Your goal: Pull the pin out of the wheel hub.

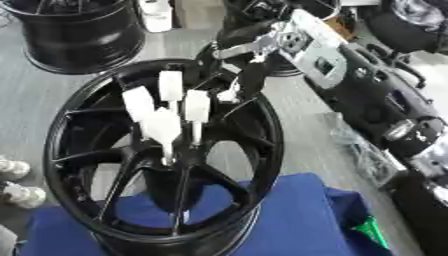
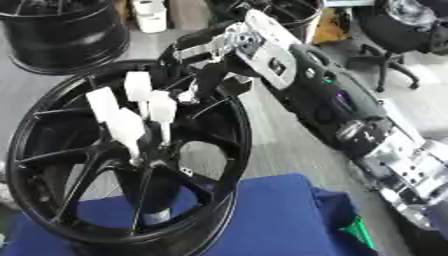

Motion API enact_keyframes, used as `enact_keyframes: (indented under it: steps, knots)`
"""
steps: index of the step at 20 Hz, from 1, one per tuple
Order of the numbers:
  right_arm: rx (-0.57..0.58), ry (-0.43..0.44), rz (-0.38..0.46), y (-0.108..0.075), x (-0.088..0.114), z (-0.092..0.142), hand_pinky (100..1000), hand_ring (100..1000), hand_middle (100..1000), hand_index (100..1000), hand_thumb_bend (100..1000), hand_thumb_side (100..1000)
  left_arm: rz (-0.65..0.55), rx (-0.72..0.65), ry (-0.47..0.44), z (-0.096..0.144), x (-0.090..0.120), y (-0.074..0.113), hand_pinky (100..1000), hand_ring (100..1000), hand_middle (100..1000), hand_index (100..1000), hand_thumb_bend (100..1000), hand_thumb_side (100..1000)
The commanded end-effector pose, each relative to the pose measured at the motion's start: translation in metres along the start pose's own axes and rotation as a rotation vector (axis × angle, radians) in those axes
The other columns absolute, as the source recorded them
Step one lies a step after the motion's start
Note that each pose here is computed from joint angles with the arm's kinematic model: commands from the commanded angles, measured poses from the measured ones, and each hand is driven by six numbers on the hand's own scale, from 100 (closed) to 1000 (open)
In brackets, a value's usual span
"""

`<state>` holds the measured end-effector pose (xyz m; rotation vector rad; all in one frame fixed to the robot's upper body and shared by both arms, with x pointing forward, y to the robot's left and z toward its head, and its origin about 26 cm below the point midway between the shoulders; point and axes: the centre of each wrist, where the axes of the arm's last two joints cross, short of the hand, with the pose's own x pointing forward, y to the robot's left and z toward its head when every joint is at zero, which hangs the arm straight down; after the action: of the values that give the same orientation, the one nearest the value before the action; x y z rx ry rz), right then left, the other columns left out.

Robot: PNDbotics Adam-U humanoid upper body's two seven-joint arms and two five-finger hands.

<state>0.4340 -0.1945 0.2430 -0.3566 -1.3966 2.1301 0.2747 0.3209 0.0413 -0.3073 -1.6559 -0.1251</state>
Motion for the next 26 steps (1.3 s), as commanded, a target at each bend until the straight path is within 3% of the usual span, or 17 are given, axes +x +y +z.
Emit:
enact_keyframes:
  steps: [1, 14, 15, 16, 26]
  knots:
    - [-0.003, 0.011, 0.037, -0.010, -0.001, 0.005, 796, 815, 868, 957, 100, 555, -0.024, -0.017, -0.018, -0.003, 0.009, 0.001, 717, 764, 639, 730, 450, 634]
    - [0.030, -0.054, 0.073, -0.015, 0.007, 0.010, 805, 824, 873, 954, 100, 466, -0.023, -0.017, -0.018, -0.003, 0.009, 0.002, 718, 764, 641, 730, 449, 635]
    - [0.035, -0.061, 0.076, -0.014, 0.007, 0.010, 808, 826, 866, 950, 100, 337, -0.024, -0.017, -0.018, -0.003, 0.009, 0.002, 718, 764, 641, 730, 449, 635]
    - [0.041, -0.066, 0.080, -0.013, 0.006, 0.010, 811, 828, 858, 945, 100, 312, -0.024, -0.017, -0.019, -0.003, 0.009, 0.002, 718, 764, 642, 730, 449, 635]
    - [0.080, -0.096, 0.118, -0.004, -0.001, 0.006, 815, 829, 847, 919, 100, 314, -0.023, -0.024, -0.025, -0.005, 0.010, 0.001, 718, 764, 643, 730, 450, 635]
